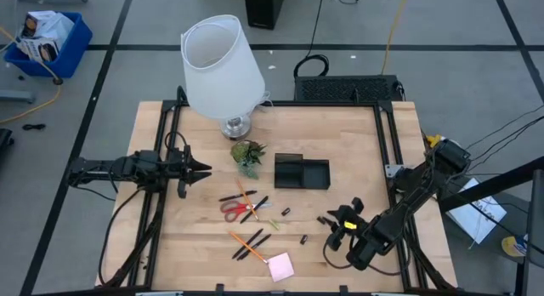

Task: Pick and place office supplies into organizer
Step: Put the black binder clip into the desk organizer

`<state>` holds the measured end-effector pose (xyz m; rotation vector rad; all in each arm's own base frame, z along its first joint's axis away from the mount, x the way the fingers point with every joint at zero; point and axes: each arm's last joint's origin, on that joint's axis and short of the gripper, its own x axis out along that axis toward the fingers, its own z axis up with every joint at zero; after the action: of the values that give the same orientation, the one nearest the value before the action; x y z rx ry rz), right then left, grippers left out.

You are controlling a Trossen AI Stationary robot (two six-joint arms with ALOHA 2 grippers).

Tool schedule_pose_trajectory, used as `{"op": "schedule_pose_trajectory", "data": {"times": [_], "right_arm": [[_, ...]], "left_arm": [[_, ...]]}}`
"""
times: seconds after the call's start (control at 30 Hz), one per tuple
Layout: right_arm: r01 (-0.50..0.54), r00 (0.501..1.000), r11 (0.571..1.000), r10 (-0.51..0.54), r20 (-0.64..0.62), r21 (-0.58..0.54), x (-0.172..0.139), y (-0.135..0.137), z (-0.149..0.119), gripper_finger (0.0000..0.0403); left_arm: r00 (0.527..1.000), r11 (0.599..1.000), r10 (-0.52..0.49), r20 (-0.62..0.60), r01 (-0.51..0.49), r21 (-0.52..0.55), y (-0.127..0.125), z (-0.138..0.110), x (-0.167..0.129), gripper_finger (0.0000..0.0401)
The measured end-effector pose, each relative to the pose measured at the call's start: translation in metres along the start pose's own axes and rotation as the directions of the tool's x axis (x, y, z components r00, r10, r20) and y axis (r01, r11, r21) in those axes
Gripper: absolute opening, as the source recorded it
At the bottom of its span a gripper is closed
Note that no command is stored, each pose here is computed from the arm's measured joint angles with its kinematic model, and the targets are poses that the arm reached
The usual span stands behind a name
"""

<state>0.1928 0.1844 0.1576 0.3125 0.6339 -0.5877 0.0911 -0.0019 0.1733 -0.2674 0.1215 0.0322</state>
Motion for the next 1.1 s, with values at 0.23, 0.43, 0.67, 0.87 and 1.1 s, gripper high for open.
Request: {"op": "schedule_pose_trajectory", "data": {"times": [0.23, 0.43, 0.67, 0.87, 1.1], "right_arm": [[0.003, 1.0, 0.999, -0.003, 0.002, 0.046, -0.001, -0.004, -0.011, 0.0202], [-0.008, 1.0, 0.999, 0.007, 0.012, 0.046, 0.006, -0.011, -0.019, 0.0243], [-0.028, 1.0, 0.997, 0.029, -0.008, 0.067, 0.013, -0.019, -0.028, 0.0231], [-0.065, 0.998, 0.996, 0.065, 0.001, 0.061, 0.023, -0.017, -0.025, 0.0213], [-0.089, 0.996, 0.995, 0.09, -0.018, 0.048, 0.029, -0.014, -0.021, 0.0196]], "left_arm": [[1.0, 1.0, 0.0, 0.0, 0.0, 0.0, 0.0, 0.0, 0.0, 0.0108], [1.0, 1.0, 0.0, 0.0, 0.0, 0.0, 0.0, 0.0, 0.0, 0.0108], [1.0, 1.0, 0.0, 0.0, 0.0, 0.0, 0.0, 0.0, 0.0, 0.0108], [1.0, 1.0, 0.001, 0.0, -0.001, 0.0, 0.0, 0.0, 0.0, 0.0108], [1.0, 1.0, 0.0, 0.0, 0.0, 0.0, 0.0, 0.0, 0.0, 0.0108]]}}
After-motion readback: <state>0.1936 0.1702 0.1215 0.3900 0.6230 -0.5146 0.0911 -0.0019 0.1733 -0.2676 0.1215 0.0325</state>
